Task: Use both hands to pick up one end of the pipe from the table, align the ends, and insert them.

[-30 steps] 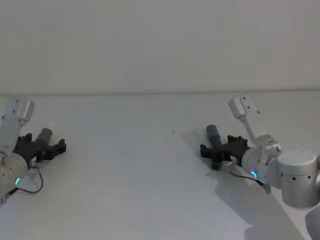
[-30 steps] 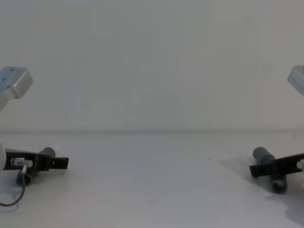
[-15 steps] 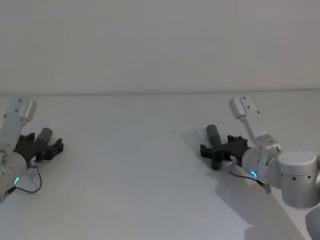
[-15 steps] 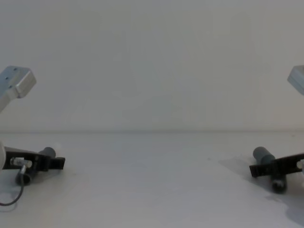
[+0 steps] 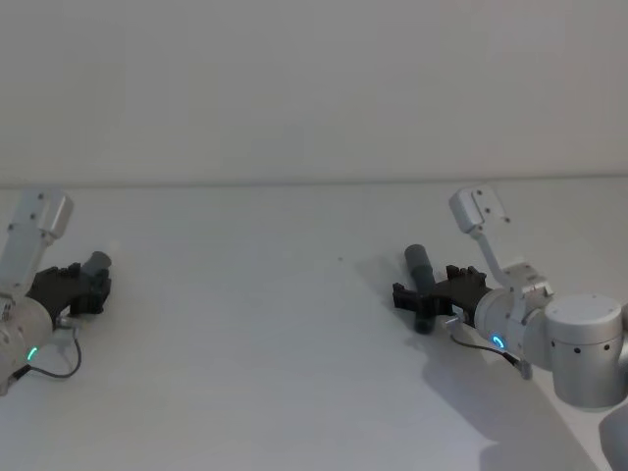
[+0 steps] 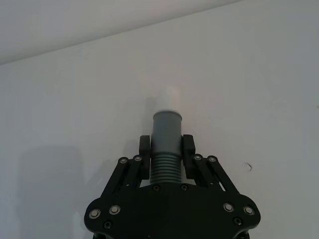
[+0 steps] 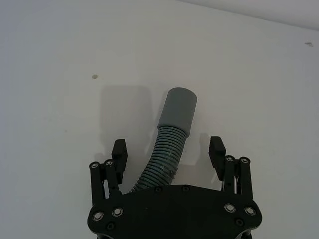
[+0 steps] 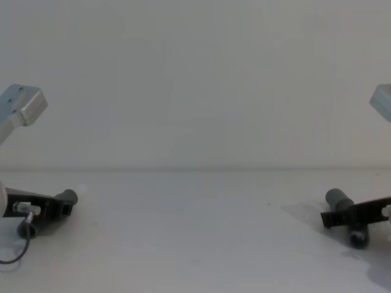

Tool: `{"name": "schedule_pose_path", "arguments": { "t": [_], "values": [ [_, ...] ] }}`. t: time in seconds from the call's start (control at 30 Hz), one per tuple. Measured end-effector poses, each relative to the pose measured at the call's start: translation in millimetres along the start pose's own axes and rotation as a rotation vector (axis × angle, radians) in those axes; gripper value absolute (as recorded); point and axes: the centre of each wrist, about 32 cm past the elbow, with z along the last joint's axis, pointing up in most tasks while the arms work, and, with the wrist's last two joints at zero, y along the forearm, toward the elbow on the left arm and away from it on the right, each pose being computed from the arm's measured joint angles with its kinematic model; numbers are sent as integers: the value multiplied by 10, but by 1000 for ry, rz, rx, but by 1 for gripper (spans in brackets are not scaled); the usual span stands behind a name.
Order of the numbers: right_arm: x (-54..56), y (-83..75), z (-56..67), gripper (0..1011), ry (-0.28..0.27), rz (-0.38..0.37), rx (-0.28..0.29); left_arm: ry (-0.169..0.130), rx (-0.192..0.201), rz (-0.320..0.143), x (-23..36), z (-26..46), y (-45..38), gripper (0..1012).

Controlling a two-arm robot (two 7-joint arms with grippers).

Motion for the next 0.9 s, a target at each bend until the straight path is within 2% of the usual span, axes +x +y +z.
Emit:
{"name": "schedule_pose_path", "arguments": {
  "t": [0.9],
  "values": [
    [0,0,0,1001,0,0,0,-4,0,-1,2,5,0,336]
  ]
}}
